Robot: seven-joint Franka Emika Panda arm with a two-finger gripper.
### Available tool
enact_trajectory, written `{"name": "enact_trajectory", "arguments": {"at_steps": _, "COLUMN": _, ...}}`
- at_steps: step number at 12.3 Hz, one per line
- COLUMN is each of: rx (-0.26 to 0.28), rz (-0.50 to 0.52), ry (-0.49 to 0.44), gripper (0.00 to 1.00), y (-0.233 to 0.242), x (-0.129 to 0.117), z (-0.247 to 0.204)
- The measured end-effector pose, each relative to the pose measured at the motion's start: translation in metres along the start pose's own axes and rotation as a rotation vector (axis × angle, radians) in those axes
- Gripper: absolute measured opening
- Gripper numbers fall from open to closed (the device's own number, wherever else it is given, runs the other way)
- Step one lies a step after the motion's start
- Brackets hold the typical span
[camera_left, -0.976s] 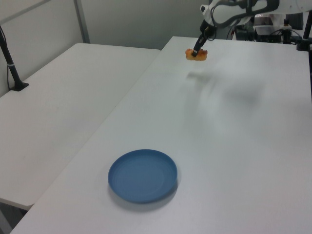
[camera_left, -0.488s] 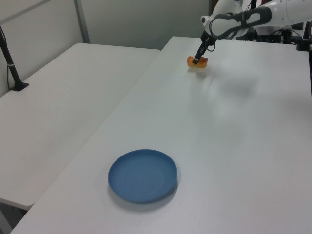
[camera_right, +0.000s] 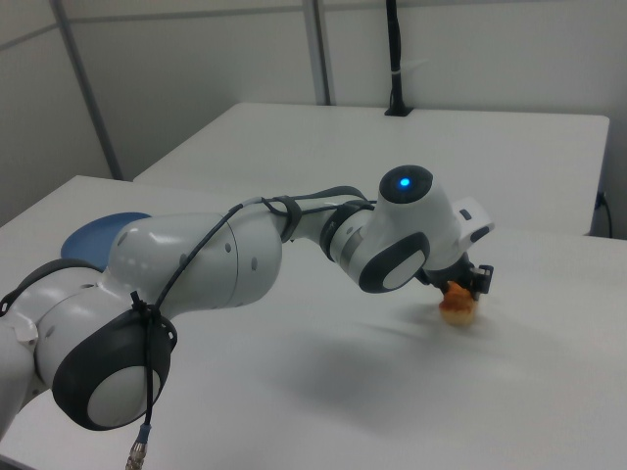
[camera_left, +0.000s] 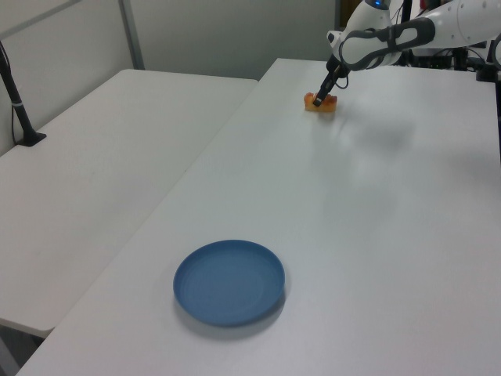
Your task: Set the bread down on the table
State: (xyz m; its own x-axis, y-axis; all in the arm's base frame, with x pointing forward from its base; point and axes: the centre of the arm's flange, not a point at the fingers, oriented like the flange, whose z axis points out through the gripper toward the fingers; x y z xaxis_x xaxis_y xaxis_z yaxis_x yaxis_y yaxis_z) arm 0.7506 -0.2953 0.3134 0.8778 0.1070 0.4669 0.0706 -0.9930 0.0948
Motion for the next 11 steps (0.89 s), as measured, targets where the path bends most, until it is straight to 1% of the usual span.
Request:
{"name": "enact_trajectory", "arguments": {"at_steps": 1, "rx": 0.002, "rz": -0.001, "ry": 0.001, "gripper": 0.66, "y": -0.001, "x": 0.001, "z": 0.0}}
{"name": "enact_trajectory", "arguments": {"at_steps": 2, "rx": 0.004, "rz": -0.001, "ry": 0.003, "gripper": 0.78, "y": -0.003, "x": 0.002, "z": 0.0}}
{"name": "enact_trajectory", "arguments": {"at_steps": 3, "rx": 0.004, "rz": 0.0, "ry": 0.005, "gripper": 0.94, "y": -0.003, "x": 0.003, "z": -0.002}}
{"name": "enact_trajectory", "arguments": {"at_steps": 4, "rx": 0.001, "rz": 0.0, "ry": 0.012, "gripper": 0.99, "y": -0.002, "x": 0.005, "z": -0.006}}
{"name": "enact_trajectory", "arguments": {"at_steps": 5, "rx": -0.003, "rz": 0.005, "ry": 0.02, "gripper": 1.0, "y": -0.001, "x": 0.009, "z": -0.014}}
{"name": "enact_trajectory", "arguments": {"at_steps": 6, "rx": -0.013, "rz": 0.018, "ry": 0.042, "gripper": 1.0, "y": 0.0, "x": 0.018, "z": -0.032}}
{"name": "enact_trajectory", "arguments": {"at_steps": 7, "rx": -0.02, "rz": 0.03, "ry": 0.063, "gripper": 1.0, "y": -0.001, "x": 0.028, "z": -0.054}}
{"name": "enact_trajectory", "arguments": {"at_steps": 8, "rx": -0.014, "rz": 0.04, "ry": 0.067, "gripper": 1.0, "y": -0.01, "x": 0.037, "z": -0.082}}
{"name": "enact_trajectory", "arguments": {"at_steps": 9, "rx": 0.001, "rz": 0.043, "ry": 0.053, "gripper": 1.0, "y": -0.019, "x": 0.041, "z": -0.101}}
{"name": "enact_trajectory", "arguments": {"at_steps": 10, "rx": 0.037, "rz": 0.049, "ry": 0.011, "gripper": 1.0, "y": -0.042, "x": 0.046, "z": -0.134}}
{"name": "enact_trajectory", "arguments": {"at_steps": 11, "rx": 0.075, "rz": 0.078, "ry": -0.042, "gripper": 1.0, "y": -0.065, "x": 0.049, "z": -0.171}}
